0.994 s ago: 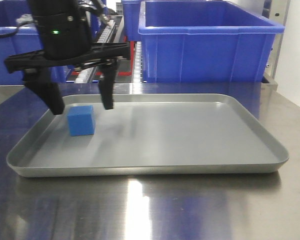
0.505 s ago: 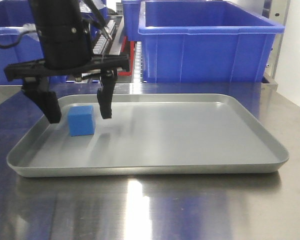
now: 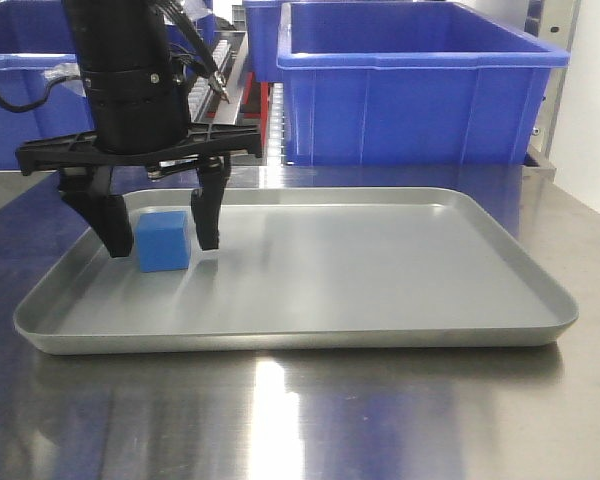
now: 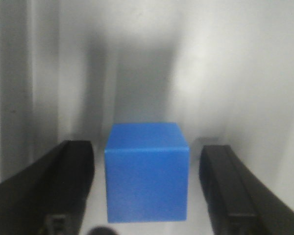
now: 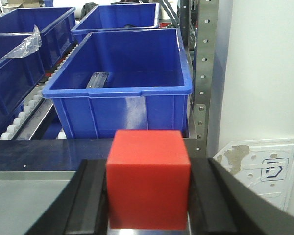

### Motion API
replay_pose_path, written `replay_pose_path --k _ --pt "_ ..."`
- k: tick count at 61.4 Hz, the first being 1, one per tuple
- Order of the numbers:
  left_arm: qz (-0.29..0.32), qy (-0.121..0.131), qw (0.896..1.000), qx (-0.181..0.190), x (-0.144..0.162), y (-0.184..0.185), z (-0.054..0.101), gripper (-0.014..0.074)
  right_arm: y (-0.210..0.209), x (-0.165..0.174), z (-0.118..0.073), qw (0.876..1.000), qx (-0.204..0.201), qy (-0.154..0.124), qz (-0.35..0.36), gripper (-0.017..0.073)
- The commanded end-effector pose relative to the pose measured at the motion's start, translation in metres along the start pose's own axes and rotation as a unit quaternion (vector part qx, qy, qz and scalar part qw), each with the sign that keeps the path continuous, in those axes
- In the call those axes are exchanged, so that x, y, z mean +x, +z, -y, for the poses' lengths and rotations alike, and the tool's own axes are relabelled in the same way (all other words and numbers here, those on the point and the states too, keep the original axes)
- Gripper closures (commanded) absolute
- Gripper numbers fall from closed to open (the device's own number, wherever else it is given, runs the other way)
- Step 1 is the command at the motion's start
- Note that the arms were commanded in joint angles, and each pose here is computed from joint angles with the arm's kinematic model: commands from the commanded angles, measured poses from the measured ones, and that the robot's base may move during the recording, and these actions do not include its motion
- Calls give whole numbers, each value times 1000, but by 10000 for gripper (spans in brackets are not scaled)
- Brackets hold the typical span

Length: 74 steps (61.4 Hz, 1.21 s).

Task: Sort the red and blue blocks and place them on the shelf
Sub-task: 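Close the left gripper on the blue cube and lift it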

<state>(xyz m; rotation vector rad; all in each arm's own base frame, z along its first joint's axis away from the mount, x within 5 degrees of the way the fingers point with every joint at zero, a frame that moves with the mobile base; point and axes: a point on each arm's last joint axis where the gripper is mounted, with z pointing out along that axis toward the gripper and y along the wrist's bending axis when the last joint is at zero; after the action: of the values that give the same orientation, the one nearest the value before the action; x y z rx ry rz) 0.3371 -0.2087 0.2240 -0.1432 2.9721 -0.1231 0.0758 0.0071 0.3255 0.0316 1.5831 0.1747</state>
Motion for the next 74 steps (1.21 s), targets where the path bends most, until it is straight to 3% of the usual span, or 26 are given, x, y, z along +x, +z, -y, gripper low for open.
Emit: replay_pose_path --k 1,13,26,39,43,49,55,66,74 --pt "40 -6 999 27 -5 -29 1 204 -2 -17 -1 999 -2 -10 54 510" --pt "40 -6 999 27 -5 -29 1 306 -2 -17 -1 999 -2 -10 54 510" --pt "43 -7 999 29 -5 -31 1 356 -2 -17 -1 999 -2 -10 54 510" --pt "87 0 995 57 1 -71 -3 382 -2 -17 -1 999 -2 -10 54 510" --pt "103 13 992 67 5 -87 -6 386 -2 -17 -1 999 -2 -10 54 510" --pt "130 57 987 77 10 -109 -13 386 -2 -17 -1 999 -2 -10 54 510" --pt "164 108 977 87 15 -128 -22 386 -2 -17 -1 999 -2 -10 54 510" --pt "256 136 950 114 23 -151 -50 386 -2 -17 -1 999 -2 -10 54 510" --pt "351 158 914 127 35 -160 -75 386 -2 -17 -1 999 -2 -10 54 510"
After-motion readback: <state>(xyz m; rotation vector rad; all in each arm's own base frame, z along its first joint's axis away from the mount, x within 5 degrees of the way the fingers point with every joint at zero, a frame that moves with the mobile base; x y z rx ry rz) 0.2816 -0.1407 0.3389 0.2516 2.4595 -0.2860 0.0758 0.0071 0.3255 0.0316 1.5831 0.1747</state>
